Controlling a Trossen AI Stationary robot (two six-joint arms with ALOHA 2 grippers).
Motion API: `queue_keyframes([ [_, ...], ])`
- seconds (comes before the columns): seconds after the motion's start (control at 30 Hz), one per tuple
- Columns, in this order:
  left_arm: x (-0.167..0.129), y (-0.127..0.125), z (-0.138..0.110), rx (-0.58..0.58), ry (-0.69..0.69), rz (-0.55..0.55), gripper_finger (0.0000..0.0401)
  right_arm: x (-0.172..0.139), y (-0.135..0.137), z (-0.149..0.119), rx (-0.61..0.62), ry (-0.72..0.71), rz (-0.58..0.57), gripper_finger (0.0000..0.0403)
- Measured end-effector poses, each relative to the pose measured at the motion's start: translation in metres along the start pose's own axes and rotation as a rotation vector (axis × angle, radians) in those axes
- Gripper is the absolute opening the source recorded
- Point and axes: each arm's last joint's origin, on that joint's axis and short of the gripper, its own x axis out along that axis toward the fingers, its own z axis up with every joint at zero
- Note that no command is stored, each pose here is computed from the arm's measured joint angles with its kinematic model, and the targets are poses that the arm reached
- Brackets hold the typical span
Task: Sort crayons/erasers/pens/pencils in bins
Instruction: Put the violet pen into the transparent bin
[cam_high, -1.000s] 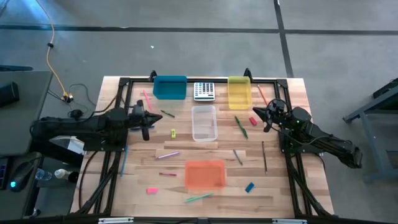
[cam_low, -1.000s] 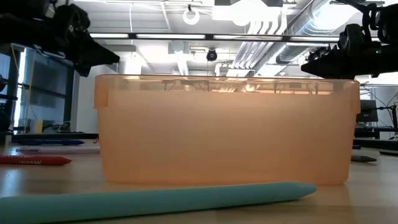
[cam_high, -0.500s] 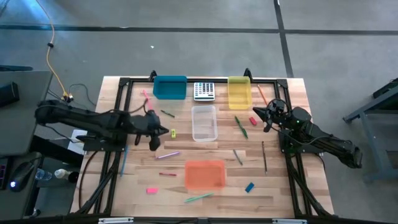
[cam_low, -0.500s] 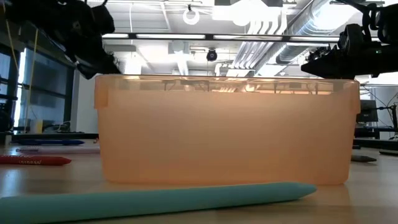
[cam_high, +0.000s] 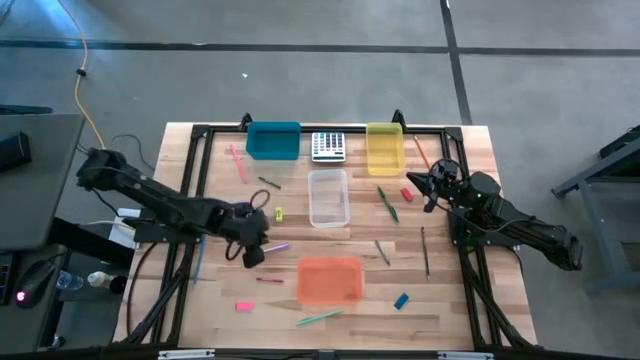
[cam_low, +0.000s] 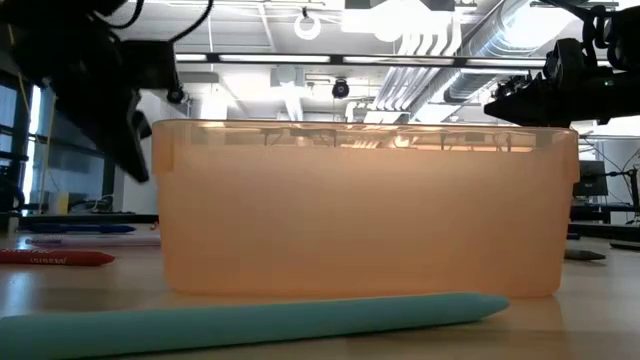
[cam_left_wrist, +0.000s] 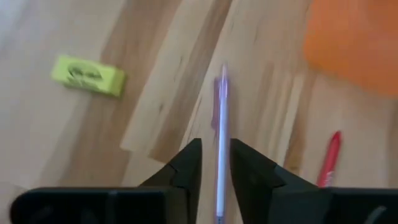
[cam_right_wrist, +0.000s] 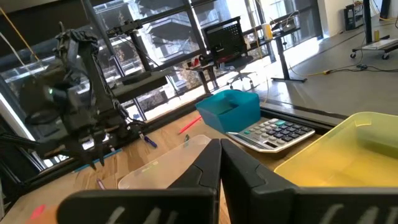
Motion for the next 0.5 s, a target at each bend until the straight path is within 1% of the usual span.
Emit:
queue_keyframes([
  [0.1,0.013,-0.003,-0.004,-0.01,0.048,0.027,0.0095,0.0,0.0,0.0,0.0,0.0,0.0,0.0],
  [0.23,0.026,-0.008,-0.005,-0.032,0.079,-0.01,0.011,0.0,0.0,0.0,0.0,0.0,0.0,0.0],
  [0.37,0.034,-0.012,-0.005,-0.037,0.096,-0.044,0.0113,0.0,0.0,0.0,0.0,0.0,0.0,0.0],
  [0.5,0.04,-0.012,-0.009,-0.025,0.119,-0.025,0.0108,0.0,0.0,0.0,0.0,0.0,0.0,0.0],
])
